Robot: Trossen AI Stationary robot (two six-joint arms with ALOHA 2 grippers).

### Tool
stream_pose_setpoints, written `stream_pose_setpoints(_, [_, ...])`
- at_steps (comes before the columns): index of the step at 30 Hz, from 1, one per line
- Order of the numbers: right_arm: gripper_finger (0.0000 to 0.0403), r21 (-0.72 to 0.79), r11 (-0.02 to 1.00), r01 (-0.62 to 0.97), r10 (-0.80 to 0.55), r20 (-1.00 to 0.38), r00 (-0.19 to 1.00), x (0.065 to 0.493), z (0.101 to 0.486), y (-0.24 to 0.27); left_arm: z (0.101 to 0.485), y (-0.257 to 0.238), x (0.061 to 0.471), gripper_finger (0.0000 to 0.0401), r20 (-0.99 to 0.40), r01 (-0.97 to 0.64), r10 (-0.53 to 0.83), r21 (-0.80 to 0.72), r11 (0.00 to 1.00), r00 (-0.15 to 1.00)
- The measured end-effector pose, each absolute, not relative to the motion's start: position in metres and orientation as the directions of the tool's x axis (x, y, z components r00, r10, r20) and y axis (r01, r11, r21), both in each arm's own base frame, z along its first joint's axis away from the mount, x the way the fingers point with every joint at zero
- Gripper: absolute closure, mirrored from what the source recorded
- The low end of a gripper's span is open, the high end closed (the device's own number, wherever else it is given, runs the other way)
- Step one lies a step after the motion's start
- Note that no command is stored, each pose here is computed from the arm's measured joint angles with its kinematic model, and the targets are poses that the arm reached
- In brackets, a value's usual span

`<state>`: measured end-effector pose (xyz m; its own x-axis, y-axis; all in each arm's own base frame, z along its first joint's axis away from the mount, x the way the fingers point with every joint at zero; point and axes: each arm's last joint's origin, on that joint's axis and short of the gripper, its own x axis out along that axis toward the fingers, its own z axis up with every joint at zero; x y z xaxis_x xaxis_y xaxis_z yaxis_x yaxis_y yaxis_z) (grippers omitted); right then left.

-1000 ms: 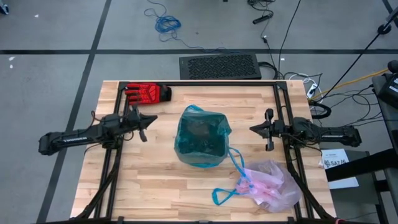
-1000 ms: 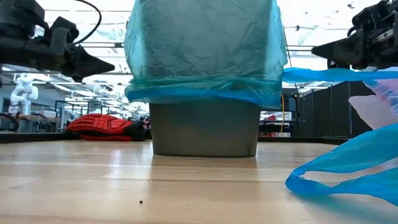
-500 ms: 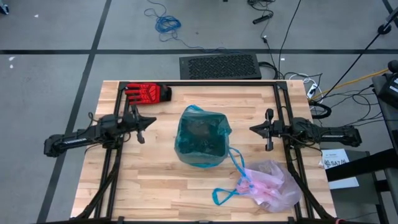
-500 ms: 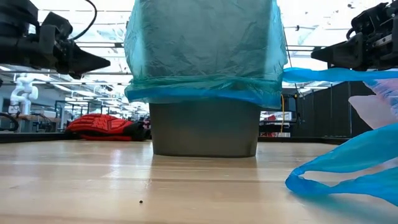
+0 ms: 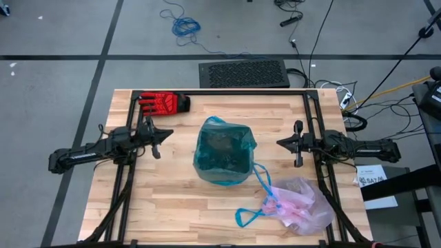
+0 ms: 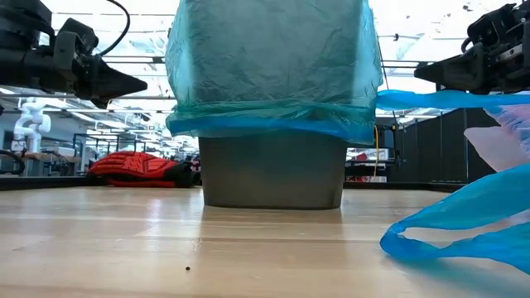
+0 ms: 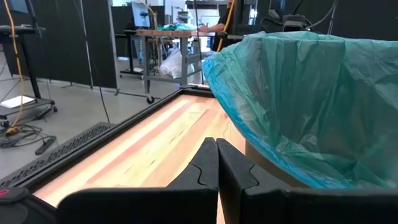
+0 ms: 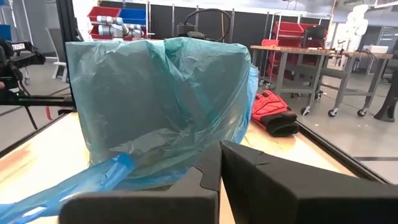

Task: Place trash/remove bag and relplace
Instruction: Return to Home Position

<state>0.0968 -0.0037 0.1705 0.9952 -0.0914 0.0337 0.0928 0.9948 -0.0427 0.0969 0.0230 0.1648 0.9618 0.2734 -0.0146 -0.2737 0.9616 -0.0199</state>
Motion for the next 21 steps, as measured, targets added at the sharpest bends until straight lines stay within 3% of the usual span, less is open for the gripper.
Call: stream_pose_setpoints(21, [0.0403, -0.009, 0.996, 0.093, -0.092, 0.037, 0.995, 0.0968, 0.1708, -0.0037, 0.1648, 0.0229, 0.0969, 0.0401, -0.014, -0.268, 0.268, -0.018, 0.963, 0.963])
